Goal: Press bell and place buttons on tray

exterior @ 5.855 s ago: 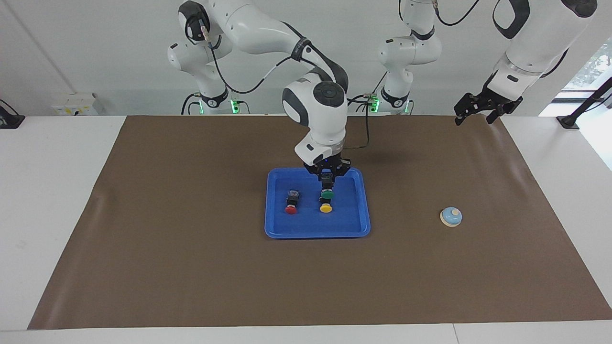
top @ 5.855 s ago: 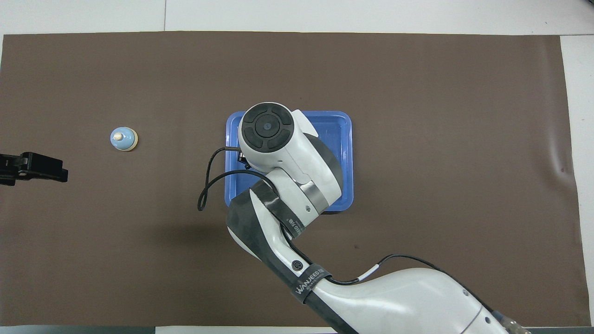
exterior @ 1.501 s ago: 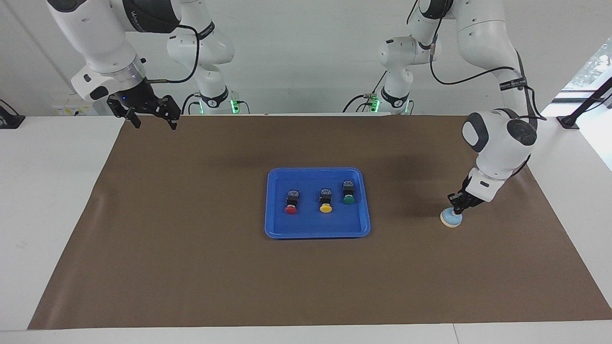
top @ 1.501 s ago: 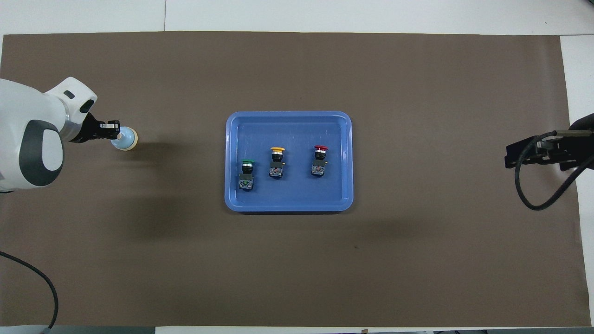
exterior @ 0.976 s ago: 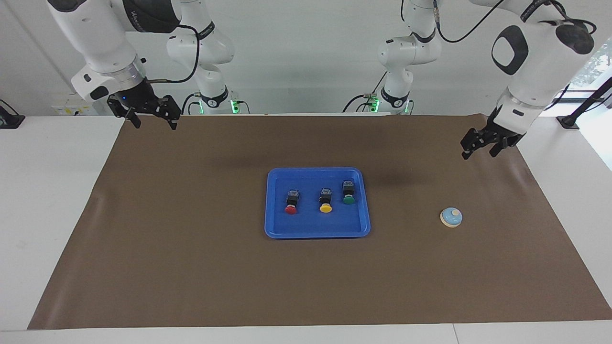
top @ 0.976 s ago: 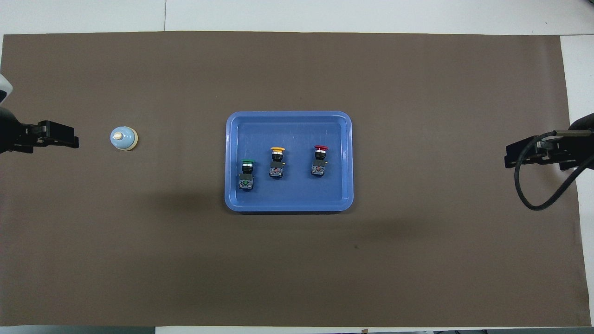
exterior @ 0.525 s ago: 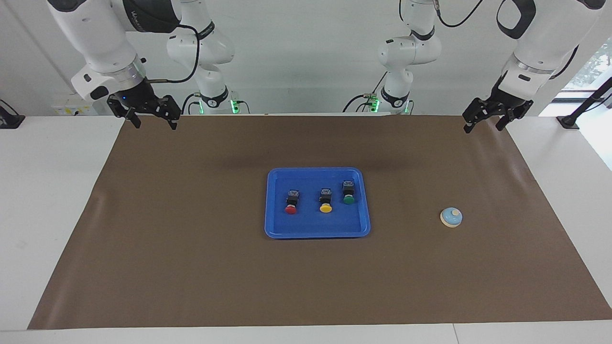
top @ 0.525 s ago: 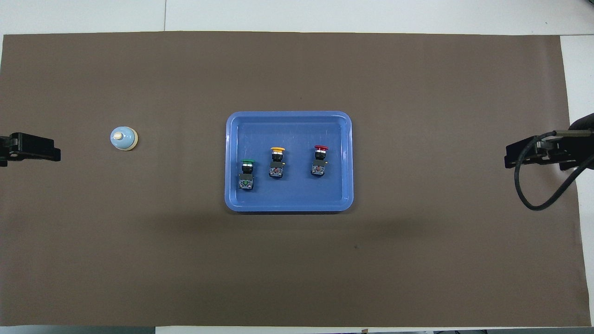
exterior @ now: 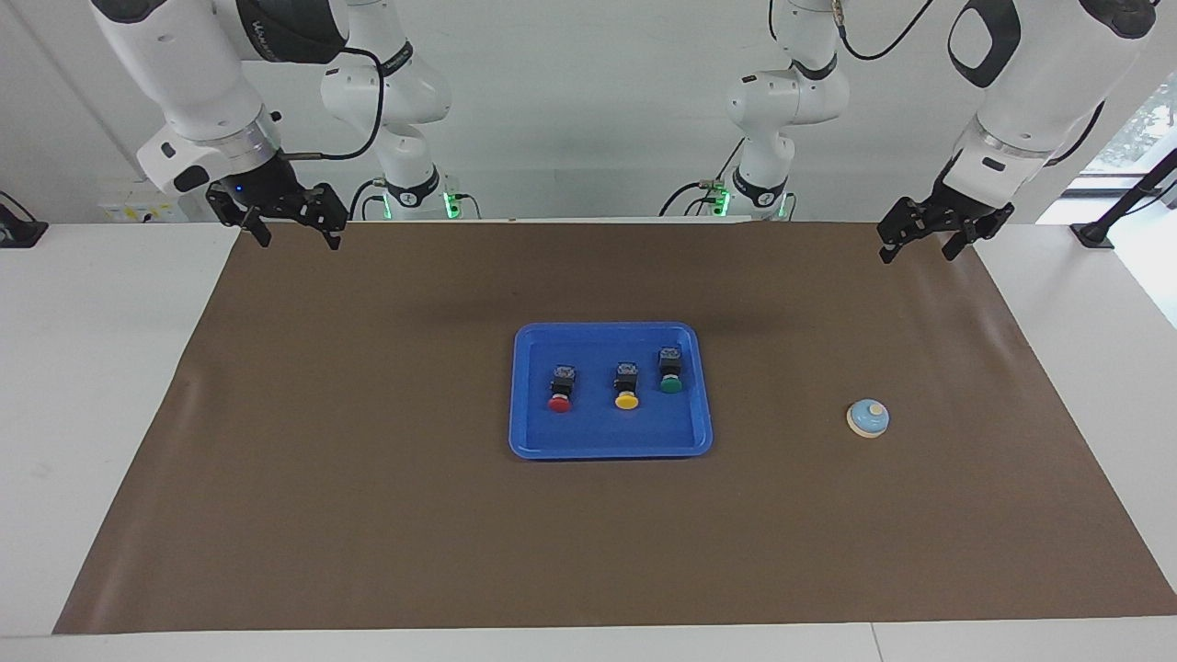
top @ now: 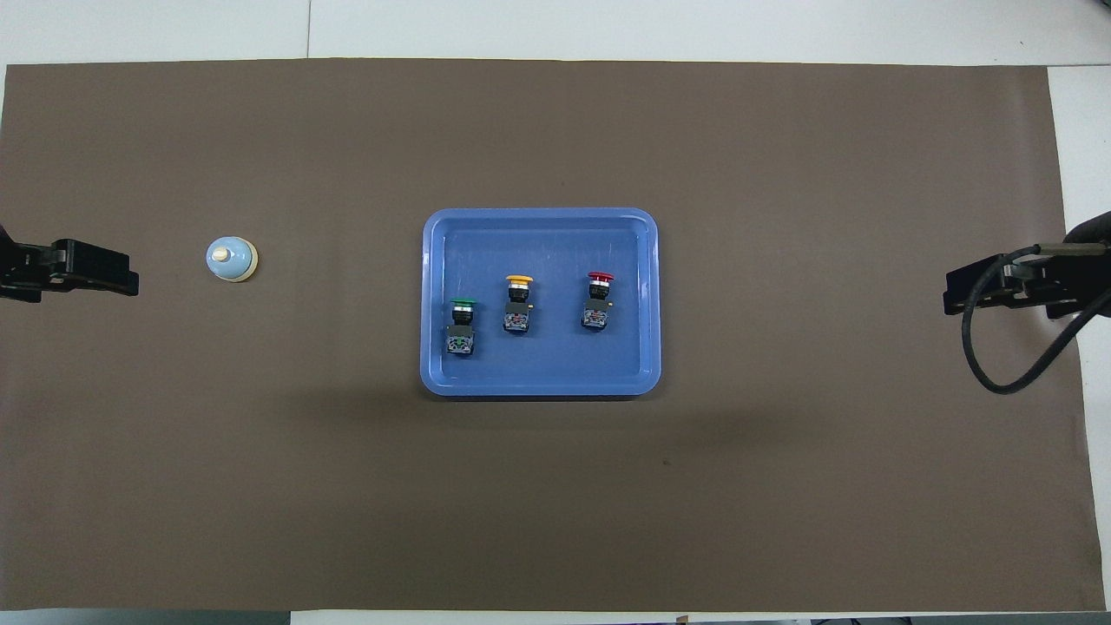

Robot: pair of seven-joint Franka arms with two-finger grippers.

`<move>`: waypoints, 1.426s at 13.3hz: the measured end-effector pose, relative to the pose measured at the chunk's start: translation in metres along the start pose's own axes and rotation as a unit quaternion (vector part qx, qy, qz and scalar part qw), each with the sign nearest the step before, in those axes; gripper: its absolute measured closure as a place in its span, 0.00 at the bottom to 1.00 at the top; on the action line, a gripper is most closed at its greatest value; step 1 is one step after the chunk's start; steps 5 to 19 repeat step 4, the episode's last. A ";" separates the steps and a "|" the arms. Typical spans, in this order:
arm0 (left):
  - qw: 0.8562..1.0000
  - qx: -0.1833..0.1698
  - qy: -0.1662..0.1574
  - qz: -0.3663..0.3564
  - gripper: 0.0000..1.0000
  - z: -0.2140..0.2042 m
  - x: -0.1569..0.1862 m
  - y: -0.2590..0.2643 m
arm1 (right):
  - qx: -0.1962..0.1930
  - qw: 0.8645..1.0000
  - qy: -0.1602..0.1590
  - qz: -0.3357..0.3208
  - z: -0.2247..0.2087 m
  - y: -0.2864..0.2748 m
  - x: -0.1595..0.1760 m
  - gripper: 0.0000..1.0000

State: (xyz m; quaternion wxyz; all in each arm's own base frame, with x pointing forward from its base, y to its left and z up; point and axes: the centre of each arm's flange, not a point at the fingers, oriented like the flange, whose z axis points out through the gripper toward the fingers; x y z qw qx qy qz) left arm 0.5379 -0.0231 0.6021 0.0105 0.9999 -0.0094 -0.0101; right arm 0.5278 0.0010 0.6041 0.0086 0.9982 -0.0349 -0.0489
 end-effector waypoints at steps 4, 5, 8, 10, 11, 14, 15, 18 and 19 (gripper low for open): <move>1.000 0.000 -0.001 0.001 0.00 0.000 0.000 0.001 | 0.000 1.000 0.000 0.000 0.000 0.000 0.000 0.00; 1.000 0.000 -0.001 0.001 0.00 0.000 0.000 0.001 | 0.000 1.000 0.000 0.000 0.000 0.000 0.000 0.00; 1.000 0.000 -0.001 0.001 0.00 0.000 0.000 0.001 | 0.000 1.000 0.000 0.000 0.000 0.000 0.000 0.00; 1.000 0.000 -0.001 0.001 0.00 0.000 0.000 0.001 | 0.000 1.000 0.000 0.000 0.000 0.000 0.000 0.00; 1.000 0.000 -0.001 0.001 0.00 0.000 0.000 0.001 | 0.000 1.000 0.000 0.000 0.000 0.000 0.000 0.00; 1.000 0.000 -0.001 0.001 0.00 0.000 0.000 0.001 | 0.000 1.000 0.000 0.000 0.000 0.000 0.000 0.00; 1.000 0.000 -0.001 0.001 0.00 0.000 0.000 0.001 | 0.000 1.000 0.000 0.000 0.000 0.000 0.000 0.00; 1.000 0.000 -0.001 0.001 0.00 0.000 0.000 0.001 | 0.000 1.000 0.000 0.000 0.000 0.000 0.000 0.00; 1.000 0.000 -0.001 0.001 0.00 0.000 0.000 0.001 | 0.000 1.000 0.000 0.000 0.000 0.000 0.000 0.00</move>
